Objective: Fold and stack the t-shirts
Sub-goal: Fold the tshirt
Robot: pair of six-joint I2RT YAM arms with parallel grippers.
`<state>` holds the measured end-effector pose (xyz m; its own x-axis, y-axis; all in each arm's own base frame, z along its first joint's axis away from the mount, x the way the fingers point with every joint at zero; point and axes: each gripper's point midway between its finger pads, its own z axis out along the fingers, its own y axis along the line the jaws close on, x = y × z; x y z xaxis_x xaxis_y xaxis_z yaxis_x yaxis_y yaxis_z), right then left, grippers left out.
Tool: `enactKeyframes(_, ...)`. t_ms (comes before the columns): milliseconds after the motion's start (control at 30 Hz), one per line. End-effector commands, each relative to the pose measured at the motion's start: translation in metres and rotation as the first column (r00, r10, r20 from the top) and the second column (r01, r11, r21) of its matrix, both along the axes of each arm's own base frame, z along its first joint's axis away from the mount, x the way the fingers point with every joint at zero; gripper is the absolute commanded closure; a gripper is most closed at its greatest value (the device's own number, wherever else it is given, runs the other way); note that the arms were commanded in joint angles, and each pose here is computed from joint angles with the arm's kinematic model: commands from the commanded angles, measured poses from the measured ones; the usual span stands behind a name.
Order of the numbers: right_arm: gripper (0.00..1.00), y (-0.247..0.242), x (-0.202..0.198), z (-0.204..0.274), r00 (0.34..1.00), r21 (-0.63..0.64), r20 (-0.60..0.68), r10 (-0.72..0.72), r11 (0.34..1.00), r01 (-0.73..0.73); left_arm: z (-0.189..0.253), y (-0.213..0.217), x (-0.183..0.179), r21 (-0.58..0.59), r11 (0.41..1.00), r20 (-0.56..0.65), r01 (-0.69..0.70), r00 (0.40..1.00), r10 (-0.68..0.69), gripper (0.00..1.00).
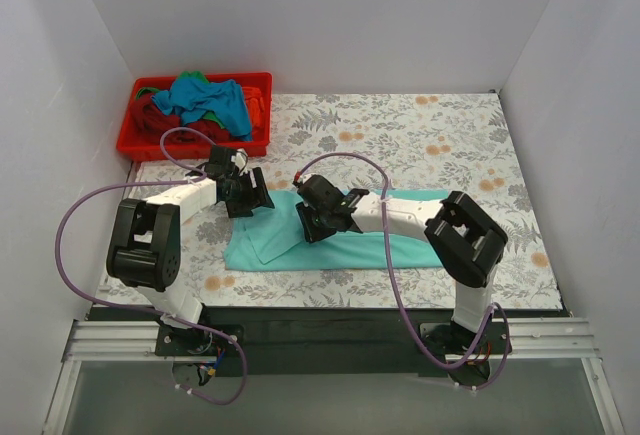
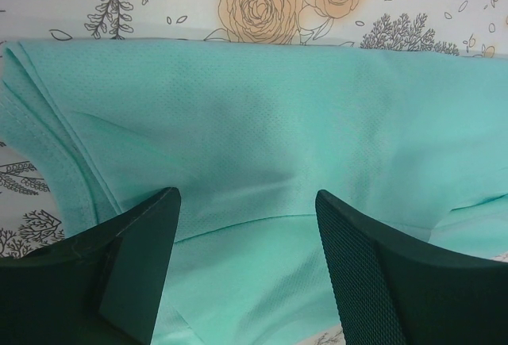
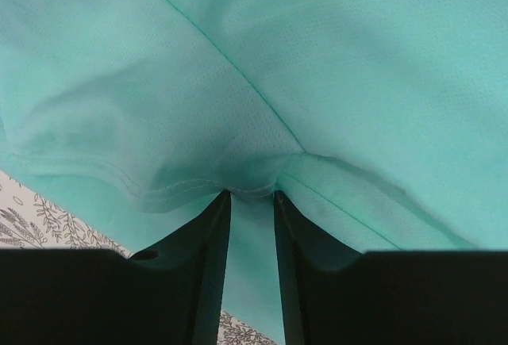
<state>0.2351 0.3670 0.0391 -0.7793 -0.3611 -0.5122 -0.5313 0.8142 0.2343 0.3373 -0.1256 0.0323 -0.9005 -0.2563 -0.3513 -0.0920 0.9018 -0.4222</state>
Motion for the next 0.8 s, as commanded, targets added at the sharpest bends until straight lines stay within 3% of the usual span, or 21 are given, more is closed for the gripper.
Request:
enactKeyframes(0, 0.66, 0.01, 0.005, 0.006, 1.0, 0.022, 0.023, -0.008, 1.0, 0.007, -0.005, 0.011, 0.002, 0.052, 0.999, 0.0, -0.008, 1.0, 0.008, 0.31)
enactKeyframes(267, 0.71, 0.013, 0.01, 0.004, 0.999, 0.017, 0.033, -0.002, 1.0, 0.002, -0.005, 0.011, 0.002, 0.055, 0.998, -0.001, -0.007, 1.0, 0.007, 0.32)
enactKeyframes(467, 0.84, 0.013, 0.012, 0.012, 0.999, 0.028, 0.051, -0.003, 1.0, 0.001, -0.005, 0.011, 0.002, 0.057, 0.998, -0.001, -0.007, 1.0, 0.007, 0.32)
enactKeyframes(567, 0.96, 0.009, 0.011, 0.019, 0.998, 0.031, 0.067, 0.001, 1.0, -0.003, -0.006, 0.012, 0.002, 0.058, 0.998, -0.002, -0.007, 1.0, 0.008, 0.32)
enactKeyframes(767, 0.98, 0.004, 0.004, 0.027, 0.998, 0.042, 0.057, 0.008, 0.999, -0.011, -0.009, 0.014, 0.002, 0.071, 0.997, -0.01, -0.009, 1.0, 0.01, 0.31)
